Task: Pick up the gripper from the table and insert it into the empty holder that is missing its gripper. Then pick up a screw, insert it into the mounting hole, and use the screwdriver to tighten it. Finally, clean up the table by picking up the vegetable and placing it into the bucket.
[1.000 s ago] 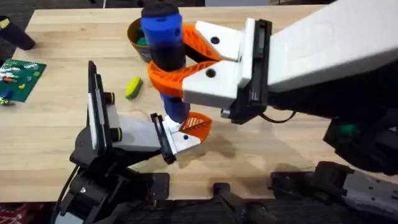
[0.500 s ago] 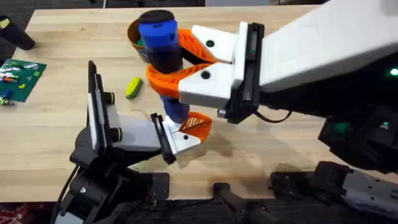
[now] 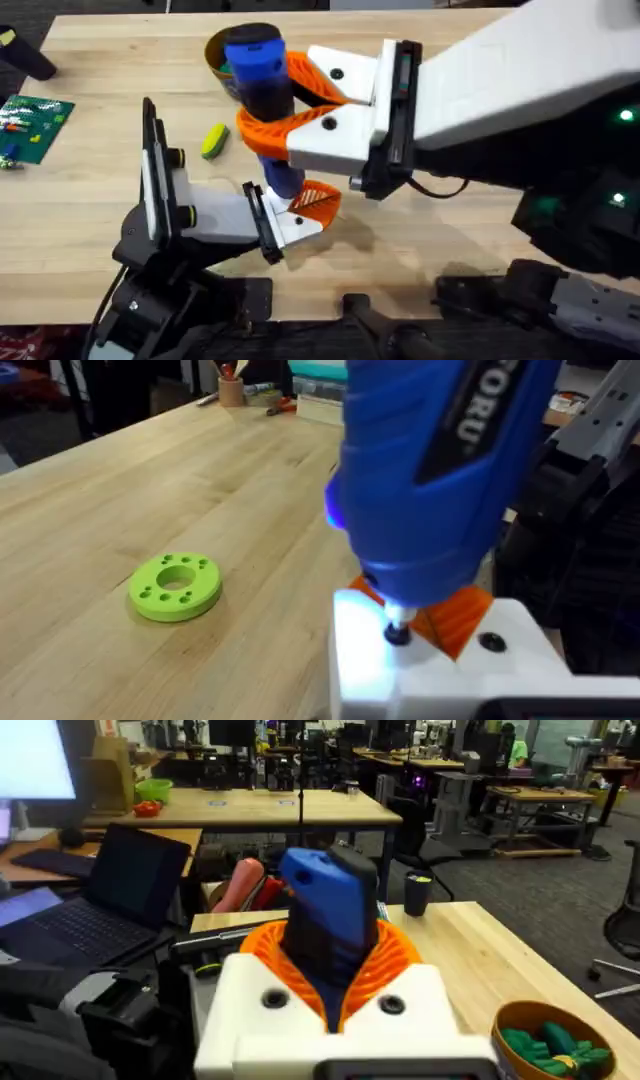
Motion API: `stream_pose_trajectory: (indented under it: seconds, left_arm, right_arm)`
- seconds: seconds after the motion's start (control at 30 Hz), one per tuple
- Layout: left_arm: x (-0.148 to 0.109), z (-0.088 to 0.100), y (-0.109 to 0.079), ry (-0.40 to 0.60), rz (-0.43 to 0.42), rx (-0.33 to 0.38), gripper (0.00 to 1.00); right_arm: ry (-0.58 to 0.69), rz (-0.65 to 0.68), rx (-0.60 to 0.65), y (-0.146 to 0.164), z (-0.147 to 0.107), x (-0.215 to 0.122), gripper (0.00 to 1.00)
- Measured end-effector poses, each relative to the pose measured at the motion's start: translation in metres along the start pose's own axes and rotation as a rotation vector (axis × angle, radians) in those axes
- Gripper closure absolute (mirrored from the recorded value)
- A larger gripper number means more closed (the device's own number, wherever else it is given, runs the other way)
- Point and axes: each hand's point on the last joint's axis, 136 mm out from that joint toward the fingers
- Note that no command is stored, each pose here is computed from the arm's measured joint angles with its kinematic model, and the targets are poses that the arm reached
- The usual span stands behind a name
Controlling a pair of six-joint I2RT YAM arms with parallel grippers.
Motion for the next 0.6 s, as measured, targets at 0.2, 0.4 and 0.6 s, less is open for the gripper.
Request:
stream_pose_trajectory:
  seconds: [0.2, 0.4, 0.6]
  left_arm:
    - [0.0, -0.0001, 0.0, 0.0, 0.0, -0.002, 0.991]
    - [0.0, 0.0, 0.0, 0.0, 0.0, -0.002, 0.991]
    - [0.0, 0.0001, 0.0001, 0.0, 0.0, -0.001, 0.991]
  right_arm:
    - [0.005, 0.001, 0.002, 0.0002, -0.0015, 0.0, 0.956]
    - [0.008, 0.001, 0.003, 0.0002, -0.0021, 0.0, 0.956]
    - [-0.016, -0.002, -0.007, -0.0004, 0.0033, -0.0001, 0.956]
Point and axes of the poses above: each hand's point on the last joint's axis, 136 mm out from that joint toward the fingers, its own x axis out along the fingers, its own y axis along the line the jaws close on, z = x × y, and after that the axes turned 8 degrees about -x, right-handed
